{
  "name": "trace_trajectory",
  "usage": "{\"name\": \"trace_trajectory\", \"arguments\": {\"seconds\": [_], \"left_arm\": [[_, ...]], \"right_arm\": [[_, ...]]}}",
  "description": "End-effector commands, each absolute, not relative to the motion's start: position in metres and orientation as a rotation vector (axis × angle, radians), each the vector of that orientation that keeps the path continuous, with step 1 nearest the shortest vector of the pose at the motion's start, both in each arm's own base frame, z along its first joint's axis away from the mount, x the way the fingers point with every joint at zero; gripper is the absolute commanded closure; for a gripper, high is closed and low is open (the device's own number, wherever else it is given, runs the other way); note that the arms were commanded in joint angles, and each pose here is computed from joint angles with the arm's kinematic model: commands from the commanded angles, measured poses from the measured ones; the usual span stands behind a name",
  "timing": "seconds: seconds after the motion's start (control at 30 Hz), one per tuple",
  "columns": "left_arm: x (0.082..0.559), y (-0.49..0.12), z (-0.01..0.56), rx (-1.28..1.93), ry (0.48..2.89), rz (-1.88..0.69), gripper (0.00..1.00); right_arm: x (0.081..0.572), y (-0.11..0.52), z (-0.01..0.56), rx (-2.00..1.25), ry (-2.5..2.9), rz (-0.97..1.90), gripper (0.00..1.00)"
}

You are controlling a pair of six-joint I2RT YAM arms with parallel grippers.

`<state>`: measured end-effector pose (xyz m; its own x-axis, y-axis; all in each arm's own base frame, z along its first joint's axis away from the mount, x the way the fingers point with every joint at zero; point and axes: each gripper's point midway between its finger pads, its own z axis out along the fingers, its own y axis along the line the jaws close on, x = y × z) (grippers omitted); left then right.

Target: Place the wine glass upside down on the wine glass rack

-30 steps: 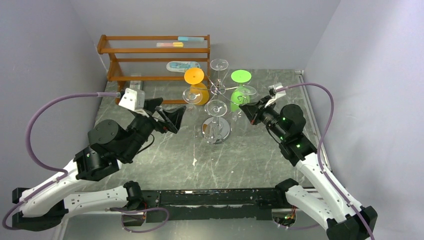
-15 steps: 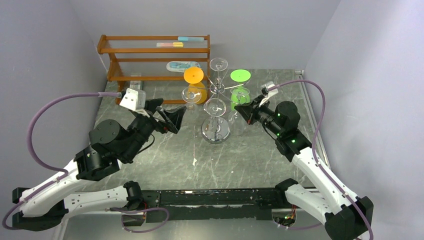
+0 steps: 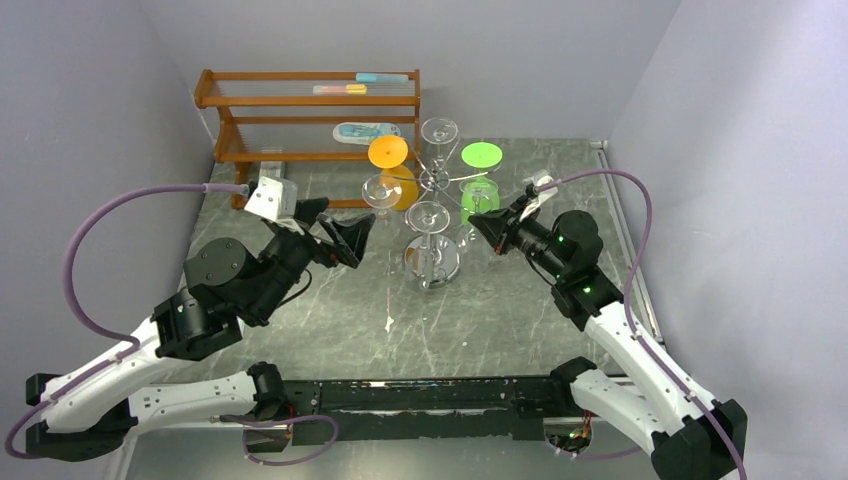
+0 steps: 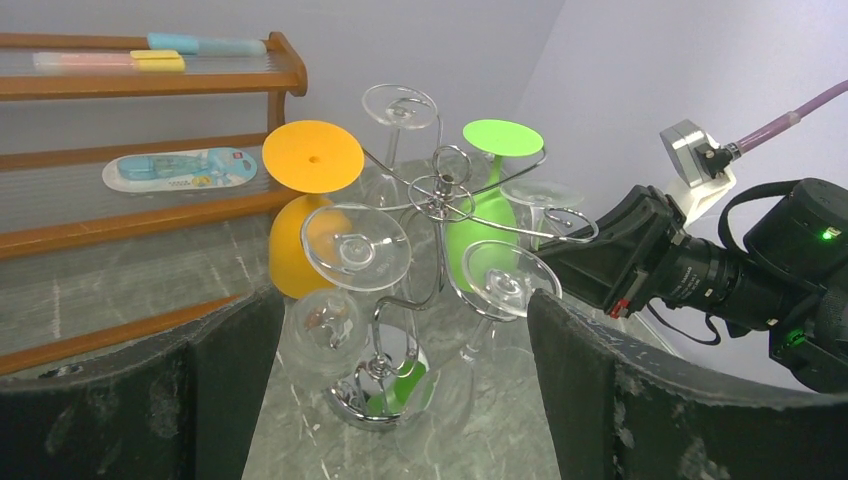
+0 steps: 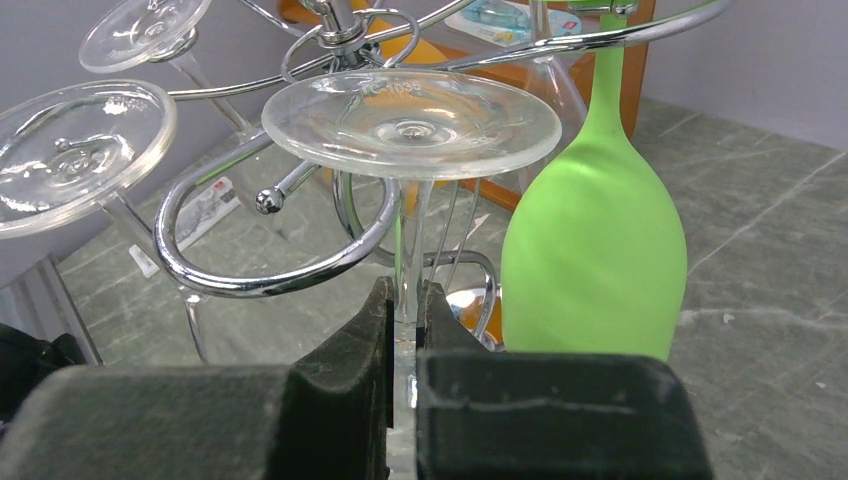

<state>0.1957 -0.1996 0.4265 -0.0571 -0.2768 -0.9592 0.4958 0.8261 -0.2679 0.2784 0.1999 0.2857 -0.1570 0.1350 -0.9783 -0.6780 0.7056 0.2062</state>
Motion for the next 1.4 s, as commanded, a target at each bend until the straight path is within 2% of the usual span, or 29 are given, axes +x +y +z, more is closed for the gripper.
{"name": "trace_trajectory", "arguments": {"seconds": [0.0, 0.9, 1.37], "left_arm": [[0.197, -0.199, 0.424, 0.183, 1.514, -0.618, 0.05], [0.201, -0.213, 0.42, 0.212, 1.535, -0.609, 0.05], [0.201, -0.212, 0.418, 0.21, 1.539, -0.609, 0.05]], "right_arm": [[0.279, 0.197, 0.32, -0.461, 1.414, 0.727, 1.0], [0.288, 0.172, 0.337, -0.398, 1.2, 0.544, 1.0], [0.28, 0.19, 0.325, -0.512, 1.205, 0.607, 1.0]]}}
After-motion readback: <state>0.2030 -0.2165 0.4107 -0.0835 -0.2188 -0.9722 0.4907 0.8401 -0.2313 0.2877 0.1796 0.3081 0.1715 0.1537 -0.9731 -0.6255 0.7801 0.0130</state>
